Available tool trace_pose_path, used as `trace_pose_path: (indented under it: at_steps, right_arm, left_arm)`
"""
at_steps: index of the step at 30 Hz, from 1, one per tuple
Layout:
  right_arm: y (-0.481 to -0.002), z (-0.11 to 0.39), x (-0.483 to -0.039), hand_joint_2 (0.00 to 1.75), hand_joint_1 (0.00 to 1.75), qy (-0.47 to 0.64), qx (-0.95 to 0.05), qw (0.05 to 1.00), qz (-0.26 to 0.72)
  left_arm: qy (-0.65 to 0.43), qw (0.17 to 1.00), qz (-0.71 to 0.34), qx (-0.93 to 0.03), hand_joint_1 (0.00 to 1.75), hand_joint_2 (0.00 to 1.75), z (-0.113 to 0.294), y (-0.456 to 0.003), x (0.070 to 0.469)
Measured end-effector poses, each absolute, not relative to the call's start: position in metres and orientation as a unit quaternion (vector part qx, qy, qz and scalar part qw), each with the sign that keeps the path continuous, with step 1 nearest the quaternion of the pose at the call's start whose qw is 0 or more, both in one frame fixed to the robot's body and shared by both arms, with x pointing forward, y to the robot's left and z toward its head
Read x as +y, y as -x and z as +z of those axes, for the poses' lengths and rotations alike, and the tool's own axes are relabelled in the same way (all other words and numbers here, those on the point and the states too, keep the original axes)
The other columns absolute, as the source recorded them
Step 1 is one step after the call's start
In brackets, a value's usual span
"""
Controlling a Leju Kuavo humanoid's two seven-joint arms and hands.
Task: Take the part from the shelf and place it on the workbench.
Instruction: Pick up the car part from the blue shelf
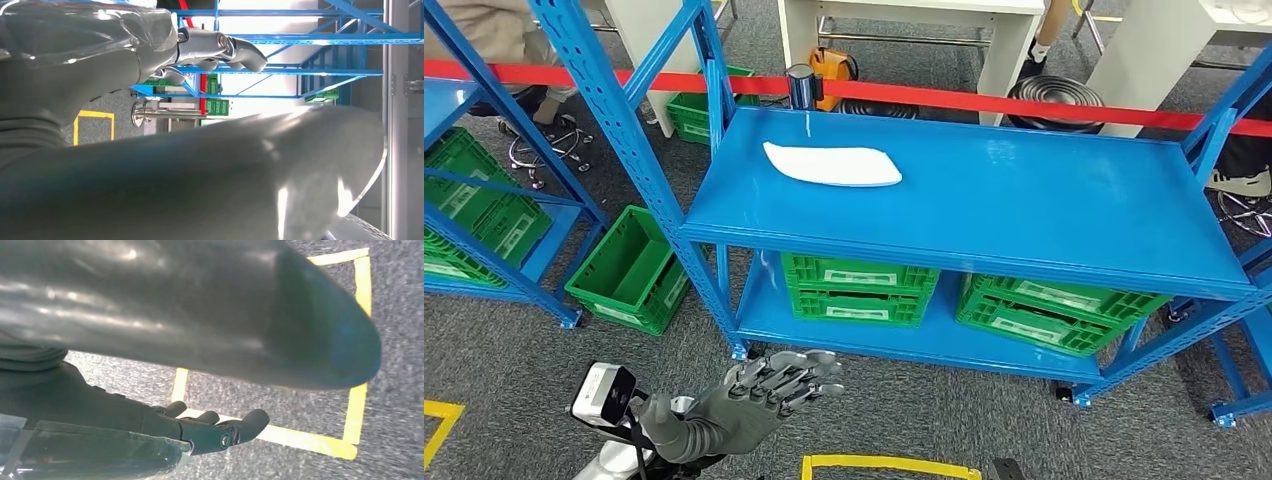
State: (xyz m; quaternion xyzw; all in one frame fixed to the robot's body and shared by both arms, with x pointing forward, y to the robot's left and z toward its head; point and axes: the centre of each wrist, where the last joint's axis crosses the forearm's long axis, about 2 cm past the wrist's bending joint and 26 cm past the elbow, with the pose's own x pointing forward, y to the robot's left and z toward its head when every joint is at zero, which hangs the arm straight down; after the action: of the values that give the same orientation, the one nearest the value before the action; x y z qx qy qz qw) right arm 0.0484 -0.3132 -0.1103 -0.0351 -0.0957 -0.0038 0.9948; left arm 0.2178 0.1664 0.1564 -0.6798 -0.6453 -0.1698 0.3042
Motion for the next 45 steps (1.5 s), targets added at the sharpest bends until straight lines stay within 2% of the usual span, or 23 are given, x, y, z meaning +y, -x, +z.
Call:
trace_pose_path:
  at_steps: [45]
  right_arm:
    - [-0.0471,-0.1105,-0.3120,0.00,0.00,0.032,-0.099,0.995,-0.010]
  left_arm:
    - [0.683,0.299,-0.180,-0.641,0.00,0.00,0.1599,-0.2203,0.1639]
